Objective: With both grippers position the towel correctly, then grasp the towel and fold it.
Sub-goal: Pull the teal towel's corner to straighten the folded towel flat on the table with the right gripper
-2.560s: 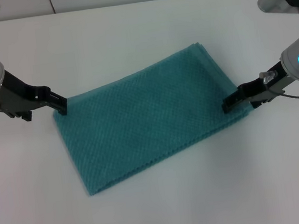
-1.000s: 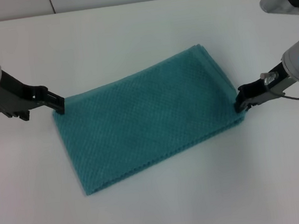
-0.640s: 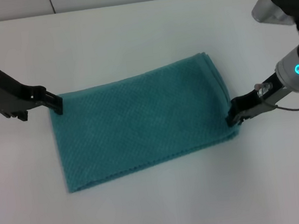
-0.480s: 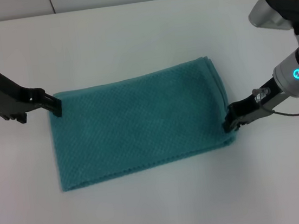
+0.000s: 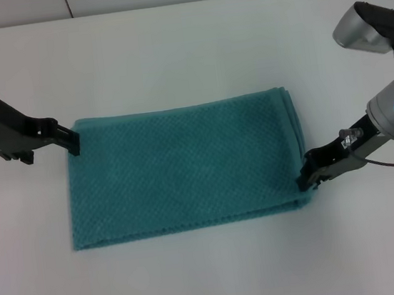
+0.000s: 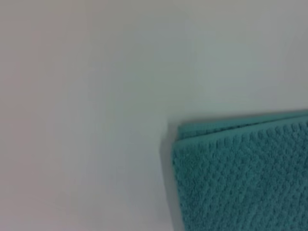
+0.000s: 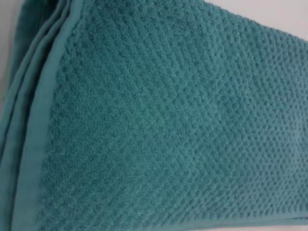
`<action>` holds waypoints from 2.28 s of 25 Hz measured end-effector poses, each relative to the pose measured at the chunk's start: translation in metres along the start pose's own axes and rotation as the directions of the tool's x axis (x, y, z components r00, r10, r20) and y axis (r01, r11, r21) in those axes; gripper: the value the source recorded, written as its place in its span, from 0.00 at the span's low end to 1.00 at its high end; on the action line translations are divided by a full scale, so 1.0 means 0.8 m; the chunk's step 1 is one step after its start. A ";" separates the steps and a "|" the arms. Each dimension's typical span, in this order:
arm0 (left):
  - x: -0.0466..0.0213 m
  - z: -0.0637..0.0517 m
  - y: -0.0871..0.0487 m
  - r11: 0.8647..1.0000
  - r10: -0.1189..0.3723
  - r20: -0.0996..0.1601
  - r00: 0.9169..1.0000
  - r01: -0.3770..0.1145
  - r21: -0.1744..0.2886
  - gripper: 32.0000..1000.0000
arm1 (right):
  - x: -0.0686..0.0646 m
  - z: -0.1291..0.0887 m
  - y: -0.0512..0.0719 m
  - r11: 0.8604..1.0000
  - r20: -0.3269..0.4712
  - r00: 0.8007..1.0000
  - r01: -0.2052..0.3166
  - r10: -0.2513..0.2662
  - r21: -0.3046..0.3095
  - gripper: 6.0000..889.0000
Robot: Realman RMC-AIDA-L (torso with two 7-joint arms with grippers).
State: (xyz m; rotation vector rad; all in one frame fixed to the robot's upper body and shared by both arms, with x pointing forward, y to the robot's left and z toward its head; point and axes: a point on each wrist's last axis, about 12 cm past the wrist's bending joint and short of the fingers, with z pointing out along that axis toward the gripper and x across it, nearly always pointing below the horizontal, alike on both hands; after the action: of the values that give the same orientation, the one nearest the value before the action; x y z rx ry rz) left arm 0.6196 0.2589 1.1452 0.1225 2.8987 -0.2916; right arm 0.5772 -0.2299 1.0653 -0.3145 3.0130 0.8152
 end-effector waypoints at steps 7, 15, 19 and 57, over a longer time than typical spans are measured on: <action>0.0000 0.000 0.001 1.000 -0.002 0.000 1.000 0.002 0.000 0.89 | -0.001 -0.003 0.001 1.000 0.005 1.000 0.003 -0.003 0.000 0.12; 0.0003 0.000 0.001 1.000 -0.006 0.001 1.000 0.006 0.000 0.89 | -0.002 -0.005 0.000 1.000 0.006 1.000 0.002 -0.002 -0.001 0.13; 0.0003 0.000 0.002 1.000 -0.008 0.002 1.000 0.008 0.001 0.89 | -0.005 -0.008 0.005 0.999 0.013 1.000 -0.004 0.005 -0.033 0.14; 0.0052 0.000 0.011 1.000 -0.027 -0.004 1.000 0.027 0.002 0.89 | -0.013 -0.044 0.008 0.999 0.057 0.998 -0.033 0.032 0.001 0.99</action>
State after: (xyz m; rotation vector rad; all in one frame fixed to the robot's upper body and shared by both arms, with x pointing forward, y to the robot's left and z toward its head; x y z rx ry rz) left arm 0.6165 0.2678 1.1425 0.0847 2.9060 -0.2988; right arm 0.5877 -0.2403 1.0997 -0.2387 2.9735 0.8093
